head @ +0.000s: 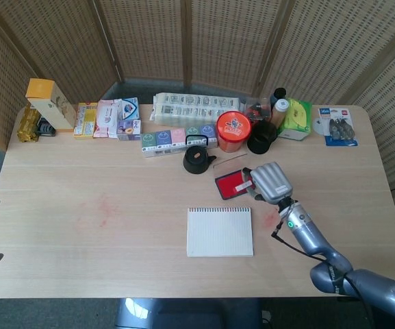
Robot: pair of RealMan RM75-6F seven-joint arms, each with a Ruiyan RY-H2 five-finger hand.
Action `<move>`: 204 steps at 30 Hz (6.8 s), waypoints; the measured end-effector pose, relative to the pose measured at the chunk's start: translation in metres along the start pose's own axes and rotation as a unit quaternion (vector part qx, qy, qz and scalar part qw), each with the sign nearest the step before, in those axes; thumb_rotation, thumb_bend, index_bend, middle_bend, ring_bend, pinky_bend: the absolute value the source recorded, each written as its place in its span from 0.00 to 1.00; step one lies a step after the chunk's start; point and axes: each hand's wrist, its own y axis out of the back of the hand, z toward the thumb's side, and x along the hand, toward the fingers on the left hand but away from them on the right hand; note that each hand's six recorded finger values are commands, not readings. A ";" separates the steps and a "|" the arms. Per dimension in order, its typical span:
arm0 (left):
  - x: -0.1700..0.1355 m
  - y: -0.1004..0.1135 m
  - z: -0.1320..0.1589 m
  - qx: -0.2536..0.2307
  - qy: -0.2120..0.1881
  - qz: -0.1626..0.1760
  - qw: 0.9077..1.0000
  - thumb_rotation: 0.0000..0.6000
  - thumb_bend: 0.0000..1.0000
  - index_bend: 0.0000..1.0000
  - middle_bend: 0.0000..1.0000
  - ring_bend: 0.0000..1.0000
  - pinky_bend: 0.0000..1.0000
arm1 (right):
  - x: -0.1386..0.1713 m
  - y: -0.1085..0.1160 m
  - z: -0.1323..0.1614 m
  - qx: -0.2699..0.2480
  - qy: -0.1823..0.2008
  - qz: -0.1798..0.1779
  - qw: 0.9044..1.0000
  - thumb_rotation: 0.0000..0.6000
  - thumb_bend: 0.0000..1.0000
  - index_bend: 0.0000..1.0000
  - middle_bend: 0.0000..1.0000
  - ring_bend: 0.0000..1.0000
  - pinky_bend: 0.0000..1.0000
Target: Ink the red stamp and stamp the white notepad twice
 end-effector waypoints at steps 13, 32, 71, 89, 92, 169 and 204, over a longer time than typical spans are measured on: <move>0.004 -0.003 -0.004 -0.006 0.004 -0.009 1.000 1.00 0.00 0.00 0.00 0.00 0.01 | -0.044 -0.030 0.034 -0.004 -0.030 0.049 0.998 1.00 0.49 0.63 1.00 1.00 1.00; 0.007 -0.004 -0.009 -0.009 0.011 -0.013 1.000 1.00 0.00 0.00 0.00 0.00 0.01 | -0.061 -0.052 0.029 0.021 -0.045 0.067 0.997 1.00 0.49 0.63 1.00 1.00 1.00; 0.013 -0.010 -0.012 -0.009 0.021 -0.026 0.999 1.00 0.00 0.00 0.00 0.00 0.01 | -0.068 -0.087 0.011 0.029 -0.063 0.090 0.994 1.00 0.49 0.63 1.00 1.00 1.00; 0.012 -0.010 -0.011 -0.011 0.017 -0.027 0.999 1.00 0.00 0.00 0.00 0.00 0.01 | -0.068 -0.068 0.026 0.026 -0.044 0.066 0.997 1.00 0.49 0.63 1.00 1.00 1.00; 0.011 -0.010 -0.010 -0.011 0.014 -0.026 0.999 1.00 0.00 0.00 0.00 0.00 0.01 | -0.068 -0.058 0.031 0.025 -0.037 0.057 0.997 1.00 0.49 0.63 1.00 1.00 1.00; 0.006 -0.017 0.001 -0.003 -0.006 -0.041 0.999 1.00 0.00 0.00 0.00 0.00 0.01 | 0.035 -0.100 0.060 0.077 -0.034 0.174 0.981 1.00 0.54 0.77 1.00 1.00 1.00; 0.003 -0.013 0.003 -0.009 -0.014 -0.037 0.999 1.00 0.00 0.00 0.00 0.00 0.01 | 0.032 -0.047 0.092 0.095 -0.019 0.152 0.984 1.00 0.54 0.78 1.00 1.00 1.00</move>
